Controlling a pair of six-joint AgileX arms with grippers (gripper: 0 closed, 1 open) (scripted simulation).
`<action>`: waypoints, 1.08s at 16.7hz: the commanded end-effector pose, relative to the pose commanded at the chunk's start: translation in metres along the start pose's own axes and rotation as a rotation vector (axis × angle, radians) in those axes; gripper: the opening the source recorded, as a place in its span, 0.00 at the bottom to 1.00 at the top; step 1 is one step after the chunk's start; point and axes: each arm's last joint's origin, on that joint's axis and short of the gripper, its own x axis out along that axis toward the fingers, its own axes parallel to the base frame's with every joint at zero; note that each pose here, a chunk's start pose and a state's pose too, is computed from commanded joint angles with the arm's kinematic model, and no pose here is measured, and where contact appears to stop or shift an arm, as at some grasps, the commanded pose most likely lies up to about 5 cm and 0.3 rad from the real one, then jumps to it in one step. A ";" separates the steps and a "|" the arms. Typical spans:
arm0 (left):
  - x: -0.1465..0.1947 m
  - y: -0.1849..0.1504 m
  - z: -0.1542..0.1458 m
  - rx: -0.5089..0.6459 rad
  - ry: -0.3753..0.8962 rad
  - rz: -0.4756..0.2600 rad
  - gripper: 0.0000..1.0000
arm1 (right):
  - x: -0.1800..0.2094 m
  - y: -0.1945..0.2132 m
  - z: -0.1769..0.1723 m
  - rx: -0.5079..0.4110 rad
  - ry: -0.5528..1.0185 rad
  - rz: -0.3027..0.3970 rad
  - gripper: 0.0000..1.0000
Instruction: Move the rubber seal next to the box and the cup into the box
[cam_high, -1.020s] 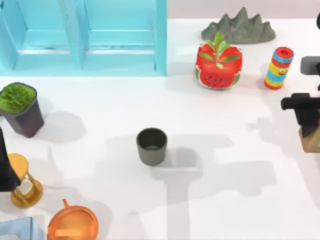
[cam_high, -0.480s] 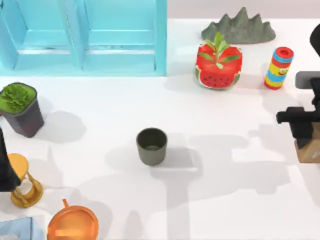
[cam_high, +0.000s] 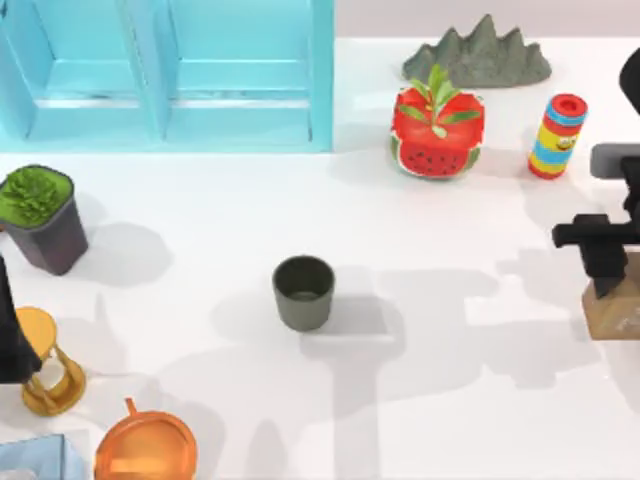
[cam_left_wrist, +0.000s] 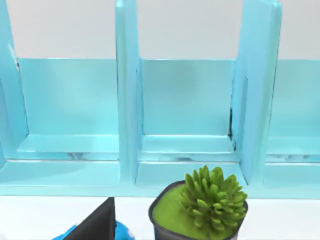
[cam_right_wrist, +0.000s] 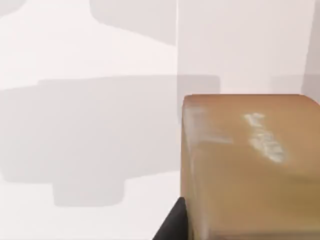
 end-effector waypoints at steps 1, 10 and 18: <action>0.000 0.000 0.000 0.000 0.000 0.000 1.00 | 0.000 0.000 0.000 0.000 0.000 0.000 0.75; 0.000 0.000 0.000 0.000 0.000 0.000 1.00 | 0.000 0.000 0.000 0.000 0.000 0.000 1.00; 0.000 0.000 0.000 0.000 0.000 0.000 1.00 | -0.030 0.002 0.006 -0.001 -0.002 0.001 1.00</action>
